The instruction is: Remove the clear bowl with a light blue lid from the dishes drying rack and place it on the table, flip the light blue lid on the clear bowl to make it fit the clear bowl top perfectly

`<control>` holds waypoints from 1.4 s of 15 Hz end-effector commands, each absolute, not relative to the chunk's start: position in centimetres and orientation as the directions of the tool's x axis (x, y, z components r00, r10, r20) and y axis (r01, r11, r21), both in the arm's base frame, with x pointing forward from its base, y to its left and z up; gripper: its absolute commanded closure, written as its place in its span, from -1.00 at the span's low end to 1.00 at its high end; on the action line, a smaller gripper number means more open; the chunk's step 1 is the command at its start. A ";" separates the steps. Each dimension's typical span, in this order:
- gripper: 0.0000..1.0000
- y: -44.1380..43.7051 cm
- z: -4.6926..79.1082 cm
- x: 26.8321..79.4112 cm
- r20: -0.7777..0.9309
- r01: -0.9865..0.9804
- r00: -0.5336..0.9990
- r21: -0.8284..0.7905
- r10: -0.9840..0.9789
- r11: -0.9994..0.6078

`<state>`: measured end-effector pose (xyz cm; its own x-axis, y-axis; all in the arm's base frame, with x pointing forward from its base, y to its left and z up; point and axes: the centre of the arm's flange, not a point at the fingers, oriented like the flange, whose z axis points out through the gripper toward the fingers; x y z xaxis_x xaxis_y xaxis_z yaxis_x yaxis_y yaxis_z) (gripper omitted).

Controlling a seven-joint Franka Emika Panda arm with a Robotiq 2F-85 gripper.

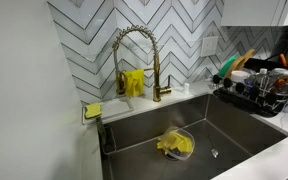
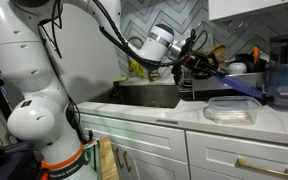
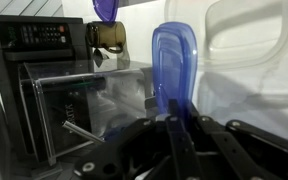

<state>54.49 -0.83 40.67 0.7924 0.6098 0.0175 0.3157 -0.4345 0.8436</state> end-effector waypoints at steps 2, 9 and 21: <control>0.95 -2.0 41.3 52.2 -0.006 0.346 0.766 0.847 0.643 -0.404; 0.95 -2.6 40.3 51.0 -0.008 0.393 0.729 0.824 0.684 -0.409; 0.95 -3.4 41.3 49.5 -0.034 0.377 0.756 0.838 0.653 -0.394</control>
